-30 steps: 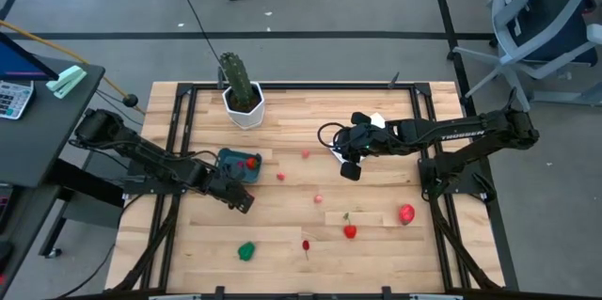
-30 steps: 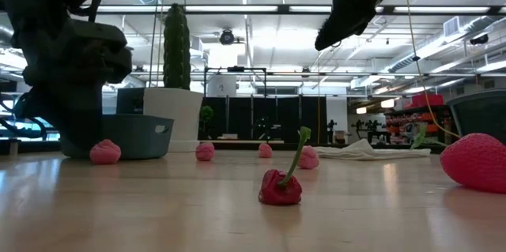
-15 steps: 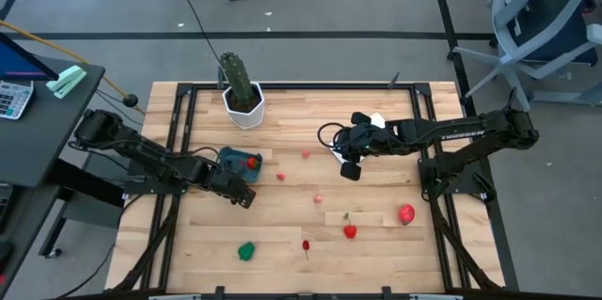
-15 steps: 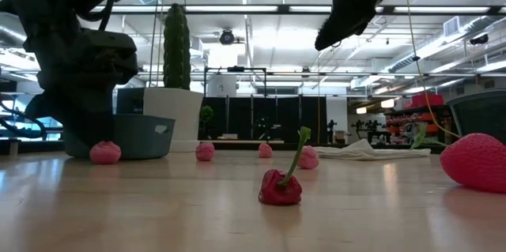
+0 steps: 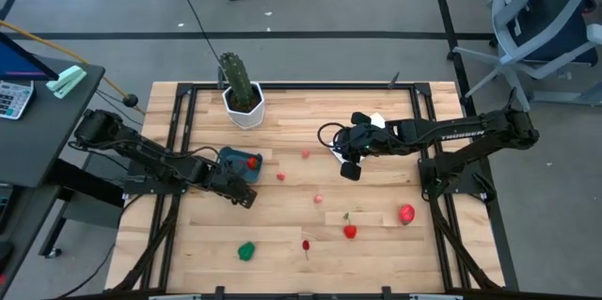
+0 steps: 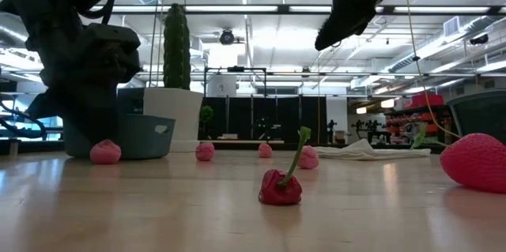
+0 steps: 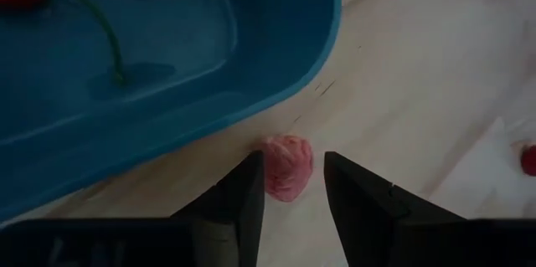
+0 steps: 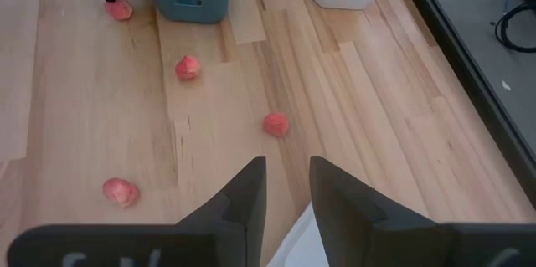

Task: Pick and placing Produce into tupperware
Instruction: Put the bottom left pink peach into the blue bin

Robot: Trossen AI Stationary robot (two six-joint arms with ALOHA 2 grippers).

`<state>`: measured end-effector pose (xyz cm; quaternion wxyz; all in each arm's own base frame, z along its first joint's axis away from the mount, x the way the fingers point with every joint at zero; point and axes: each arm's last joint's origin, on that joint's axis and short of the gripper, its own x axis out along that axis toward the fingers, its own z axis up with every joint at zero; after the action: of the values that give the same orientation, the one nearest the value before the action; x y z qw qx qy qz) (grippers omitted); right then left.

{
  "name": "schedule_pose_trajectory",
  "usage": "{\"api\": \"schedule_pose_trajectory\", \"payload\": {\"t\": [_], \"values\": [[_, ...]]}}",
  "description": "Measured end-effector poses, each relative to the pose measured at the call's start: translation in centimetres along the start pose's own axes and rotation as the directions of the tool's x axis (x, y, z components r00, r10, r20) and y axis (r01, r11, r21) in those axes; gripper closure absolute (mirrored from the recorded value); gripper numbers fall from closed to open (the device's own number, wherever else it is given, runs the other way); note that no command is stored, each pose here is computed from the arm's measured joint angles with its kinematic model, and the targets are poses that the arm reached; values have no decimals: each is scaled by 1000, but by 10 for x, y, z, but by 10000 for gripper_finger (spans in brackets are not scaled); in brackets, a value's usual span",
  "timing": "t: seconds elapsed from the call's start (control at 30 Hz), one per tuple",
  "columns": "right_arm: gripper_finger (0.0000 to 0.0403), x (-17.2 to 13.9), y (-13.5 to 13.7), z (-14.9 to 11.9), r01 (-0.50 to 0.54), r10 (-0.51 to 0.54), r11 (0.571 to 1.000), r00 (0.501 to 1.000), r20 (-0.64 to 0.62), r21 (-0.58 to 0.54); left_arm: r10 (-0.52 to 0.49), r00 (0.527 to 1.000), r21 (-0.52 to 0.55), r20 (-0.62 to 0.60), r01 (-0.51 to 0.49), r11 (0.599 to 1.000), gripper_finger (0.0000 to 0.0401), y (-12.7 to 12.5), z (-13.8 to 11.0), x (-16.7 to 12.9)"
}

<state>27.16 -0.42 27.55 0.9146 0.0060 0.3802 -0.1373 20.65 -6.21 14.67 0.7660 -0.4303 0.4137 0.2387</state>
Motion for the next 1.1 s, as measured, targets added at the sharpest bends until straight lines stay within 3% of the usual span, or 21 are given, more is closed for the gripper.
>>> {"api": "schedule_pose_trajectory", "payload": {"t": [0.4, 0.57, 0.73, 0.9, 0.97, 1.03, 1.1], "values": [[302, 0, 0, 0, 0, 0, 1000, 1000, 0, 0, 14, 1000, 13, -9, -14, 1000, 277, -2, -4, 19], [302, 0, 0, 0, 0, 0, 1000, 1000, 0, 0, 6, 1000, 24, -18, -6, 1000, 318, -4, -3, 17], [302, 0, 0, 0, 0, 0, 1000, 1000, 0, -14, -66, 995, 115, -78, 75, 991, 385, -25, 2, 10], [302, 0, 0, 0, 0, 0, 1000, 1000, 0, -17, -79, 994, 216, -81, 95, 972, 379, -55, 13, -8], [302, 0, 0, 0, 0, 0, 1000, 1000, 0, -17, -12, 998, 292, -65, 31, 956, 380, -66, 20, -22], [302, 0, 0, 0, 0, 0, 1000, 1000, 0, -17, 140, 990, 359, -14, -126, 925, 387, -69, 27, -39], [302, 0, 0, 0, 0, 0, 1000, 1000, 0, -18, 306, 949, 349, 80, -314, 883, 387, -68, 36, -60]]}}
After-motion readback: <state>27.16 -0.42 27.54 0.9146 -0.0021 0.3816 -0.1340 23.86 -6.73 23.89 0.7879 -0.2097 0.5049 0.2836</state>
